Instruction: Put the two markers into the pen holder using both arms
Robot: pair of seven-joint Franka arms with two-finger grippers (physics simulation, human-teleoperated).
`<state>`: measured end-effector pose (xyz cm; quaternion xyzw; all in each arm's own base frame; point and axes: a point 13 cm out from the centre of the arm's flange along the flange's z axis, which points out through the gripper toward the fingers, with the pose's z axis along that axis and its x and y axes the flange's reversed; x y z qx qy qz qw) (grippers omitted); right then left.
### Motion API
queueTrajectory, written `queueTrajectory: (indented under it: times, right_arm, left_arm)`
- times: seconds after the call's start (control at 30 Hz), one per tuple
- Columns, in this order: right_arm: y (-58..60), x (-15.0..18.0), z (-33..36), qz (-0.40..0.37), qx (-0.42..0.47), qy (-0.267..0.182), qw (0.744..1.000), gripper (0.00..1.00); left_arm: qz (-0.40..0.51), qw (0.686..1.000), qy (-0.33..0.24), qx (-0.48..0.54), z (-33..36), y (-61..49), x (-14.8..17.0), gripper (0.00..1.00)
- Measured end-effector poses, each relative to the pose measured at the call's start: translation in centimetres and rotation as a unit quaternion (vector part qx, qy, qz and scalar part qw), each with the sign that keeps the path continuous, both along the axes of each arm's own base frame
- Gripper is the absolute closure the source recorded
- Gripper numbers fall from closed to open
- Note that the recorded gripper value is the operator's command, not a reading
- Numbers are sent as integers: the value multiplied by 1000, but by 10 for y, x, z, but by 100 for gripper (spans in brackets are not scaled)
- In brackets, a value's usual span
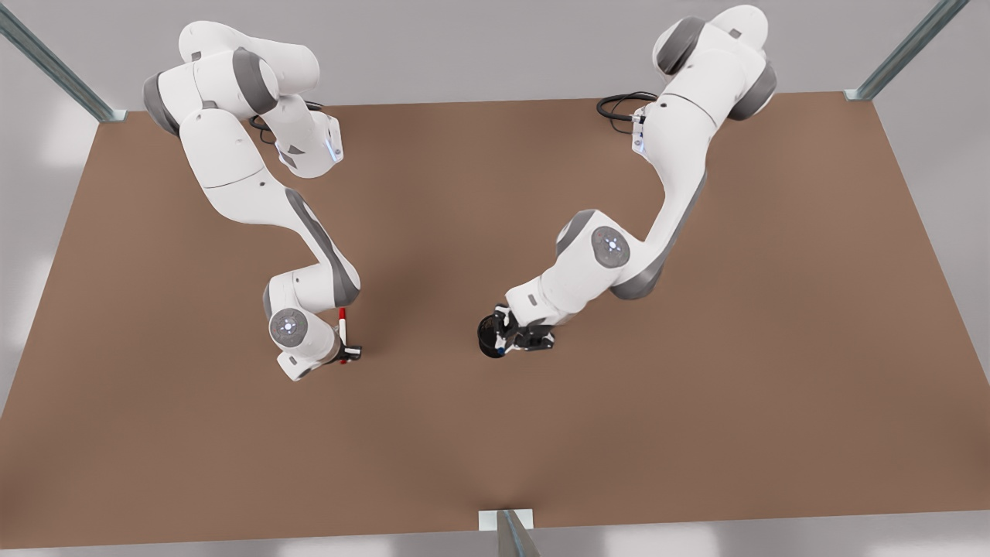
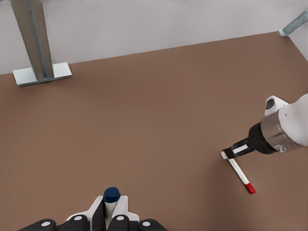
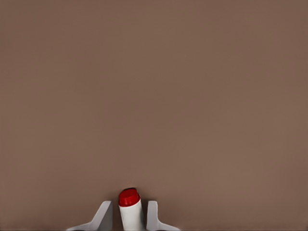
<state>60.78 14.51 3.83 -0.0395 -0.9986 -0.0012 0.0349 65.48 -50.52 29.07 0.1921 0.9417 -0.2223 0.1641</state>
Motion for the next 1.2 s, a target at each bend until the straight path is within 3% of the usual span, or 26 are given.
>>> queueTrajectory:
  times: [0.27, 0.67, 0.73, 0.77, 0.8, 0.83, 0.93, 1.0, 1.1, 1.2]
  right_arm:
    - [0, -2, 1, 0, -1, 3, 1000, 66]
    - [-4, -5, -2, 4, -2, 11, 1000, 63]
    - [-4, -5, -3, 4, -2, 11, 1000, 64]
    - [-4, -5, -3, 5, -2, 11, 1000, 67]
    - [-4, -5, -3, 5, -2, 11, 1000, 69]
    - [-4, -5, -3, 5, -2, 11, 1000, 71]
    - [-4, -5, -2, 6, 0, 11, 1000, 75]
    - [-1, -1, 3, 9, 2, 5, 1000, 78]
    - [11, 16, 38, 17, 8, -19, 1000, 78]
    - [44, 51, 114, 34, 27, -74, 996, 79]
  left_arm:
    - [12, 998, -48, -36, -14, -20, 13, 79]
    - [4, 999, -39, -13, -66, 10, -8, 79]
    - [0, 999, -41, -11, -73, 10, -12, 74]
    - [-2, 999, -42, -11, -75, 10, -13, 62]
    - [-5, 999, -44, -10, -75, 10, -15, 17]
    - [-9, 999, -47, -9, -73, 10, -17, 2]
    - [-22, 998, -58, 0, -62, 16, -30, 0]
    - [-15, 998, -63, 1, -46, 39, -15, 0]
    - [32, 998, -45, -1, -2, 137, 45, 0]
    - [61, 997, -19, 53, 63, 276, 99, 0]
